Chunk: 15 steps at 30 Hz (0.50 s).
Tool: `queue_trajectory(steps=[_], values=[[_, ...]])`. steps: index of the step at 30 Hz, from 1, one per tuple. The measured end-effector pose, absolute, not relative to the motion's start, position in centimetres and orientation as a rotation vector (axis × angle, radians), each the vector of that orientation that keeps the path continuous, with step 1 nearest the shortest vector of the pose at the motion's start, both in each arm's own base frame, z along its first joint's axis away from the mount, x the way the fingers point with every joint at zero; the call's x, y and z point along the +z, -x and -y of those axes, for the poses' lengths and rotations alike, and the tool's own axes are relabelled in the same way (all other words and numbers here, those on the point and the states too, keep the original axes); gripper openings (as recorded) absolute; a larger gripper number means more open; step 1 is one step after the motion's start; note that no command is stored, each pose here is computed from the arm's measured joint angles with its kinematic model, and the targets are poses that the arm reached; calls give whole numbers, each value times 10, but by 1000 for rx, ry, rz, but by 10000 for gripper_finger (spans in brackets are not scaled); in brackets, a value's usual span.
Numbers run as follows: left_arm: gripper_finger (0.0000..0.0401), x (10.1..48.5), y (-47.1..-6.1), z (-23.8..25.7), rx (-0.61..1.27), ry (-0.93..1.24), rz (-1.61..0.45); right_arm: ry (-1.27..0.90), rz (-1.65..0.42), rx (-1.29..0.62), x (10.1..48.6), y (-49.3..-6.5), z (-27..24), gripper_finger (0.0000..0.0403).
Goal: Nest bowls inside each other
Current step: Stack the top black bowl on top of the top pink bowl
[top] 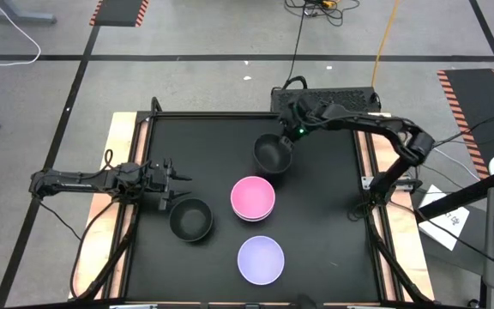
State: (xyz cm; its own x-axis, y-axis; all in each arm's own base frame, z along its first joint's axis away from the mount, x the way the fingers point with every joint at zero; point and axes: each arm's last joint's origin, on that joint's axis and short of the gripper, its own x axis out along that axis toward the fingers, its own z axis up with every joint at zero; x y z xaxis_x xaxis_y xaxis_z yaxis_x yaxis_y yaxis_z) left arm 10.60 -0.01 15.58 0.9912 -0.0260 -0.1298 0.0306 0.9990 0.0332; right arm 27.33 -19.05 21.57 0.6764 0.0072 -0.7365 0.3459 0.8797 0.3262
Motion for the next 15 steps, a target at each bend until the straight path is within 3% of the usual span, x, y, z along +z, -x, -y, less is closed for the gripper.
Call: queue_trajectory(steps=[9,15], values=[[202,156,-106,0,-28,-37,-130,-404,-610,-43,281,-261,153,1],[202,156,-106,0,-26,-38,-130,-394,-541,97,297,-274,116,1]])
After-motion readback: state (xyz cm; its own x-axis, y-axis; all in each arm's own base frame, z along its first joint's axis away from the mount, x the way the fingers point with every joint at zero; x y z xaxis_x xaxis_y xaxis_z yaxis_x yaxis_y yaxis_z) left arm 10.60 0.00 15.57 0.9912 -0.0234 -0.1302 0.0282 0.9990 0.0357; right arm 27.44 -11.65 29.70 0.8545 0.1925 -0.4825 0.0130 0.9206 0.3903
